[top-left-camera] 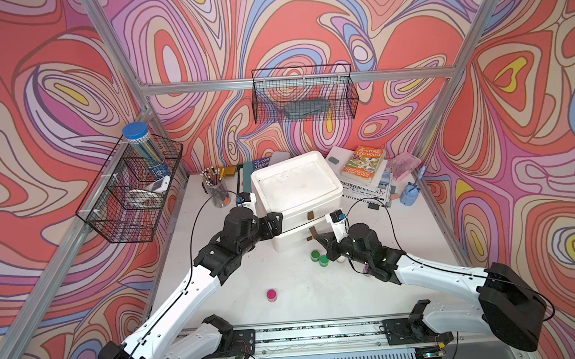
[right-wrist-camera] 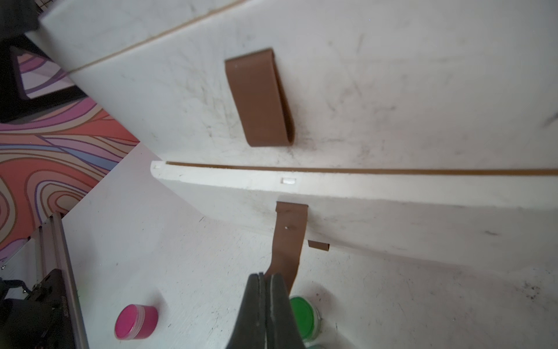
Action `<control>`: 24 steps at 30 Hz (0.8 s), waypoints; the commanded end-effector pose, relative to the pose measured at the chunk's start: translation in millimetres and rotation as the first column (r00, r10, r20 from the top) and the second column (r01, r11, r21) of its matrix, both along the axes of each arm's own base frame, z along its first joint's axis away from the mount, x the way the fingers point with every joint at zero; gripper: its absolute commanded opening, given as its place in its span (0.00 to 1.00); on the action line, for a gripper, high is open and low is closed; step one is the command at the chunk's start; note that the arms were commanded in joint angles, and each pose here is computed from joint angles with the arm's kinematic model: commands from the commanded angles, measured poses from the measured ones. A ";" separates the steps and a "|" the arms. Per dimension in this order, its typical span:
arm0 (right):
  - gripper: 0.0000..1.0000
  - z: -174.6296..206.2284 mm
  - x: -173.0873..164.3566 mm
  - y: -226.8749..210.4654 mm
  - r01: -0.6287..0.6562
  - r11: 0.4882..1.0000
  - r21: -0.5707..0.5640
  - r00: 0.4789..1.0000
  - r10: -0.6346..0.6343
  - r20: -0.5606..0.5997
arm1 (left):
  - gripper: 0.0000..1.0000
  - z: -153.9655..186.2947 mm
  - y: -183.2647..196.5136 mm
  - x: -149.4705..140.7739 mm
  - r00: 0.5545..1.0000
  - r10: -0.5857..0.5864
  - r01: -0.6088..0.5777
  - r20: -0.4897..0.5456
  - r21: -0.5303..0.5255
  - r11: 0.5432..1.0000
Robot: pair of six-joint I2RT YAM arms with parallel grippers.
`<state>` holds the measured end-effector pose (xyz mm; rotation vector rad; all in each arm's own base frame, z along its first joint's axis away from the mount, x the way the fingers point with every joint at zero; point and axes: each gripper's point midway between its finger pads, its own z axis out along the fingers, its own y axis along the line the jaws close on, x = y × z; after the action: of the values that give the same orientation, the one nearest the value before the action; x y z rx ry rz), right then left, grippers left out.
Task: Put the paint cans in the drawer according to color
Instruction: Open the drawer in the storage box.
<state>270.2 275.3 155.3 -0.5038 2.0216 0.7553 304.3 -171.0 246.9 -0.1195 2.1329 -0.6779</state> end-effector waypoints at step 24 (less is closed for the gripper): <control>0.60 -5.1 -45.3 -39.3 -0.011 0.989 -0.146 0.979 -0.019 -0.203 | 0.83 -0.4 1.3 12.3 1.000 0.013 -0.015 0.016 0.073 0.997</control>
<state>219.2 248.3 139.1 -0.6094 2.2275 0.7612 320.7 -180.1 251.0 -0.1000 2.1222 -0.6628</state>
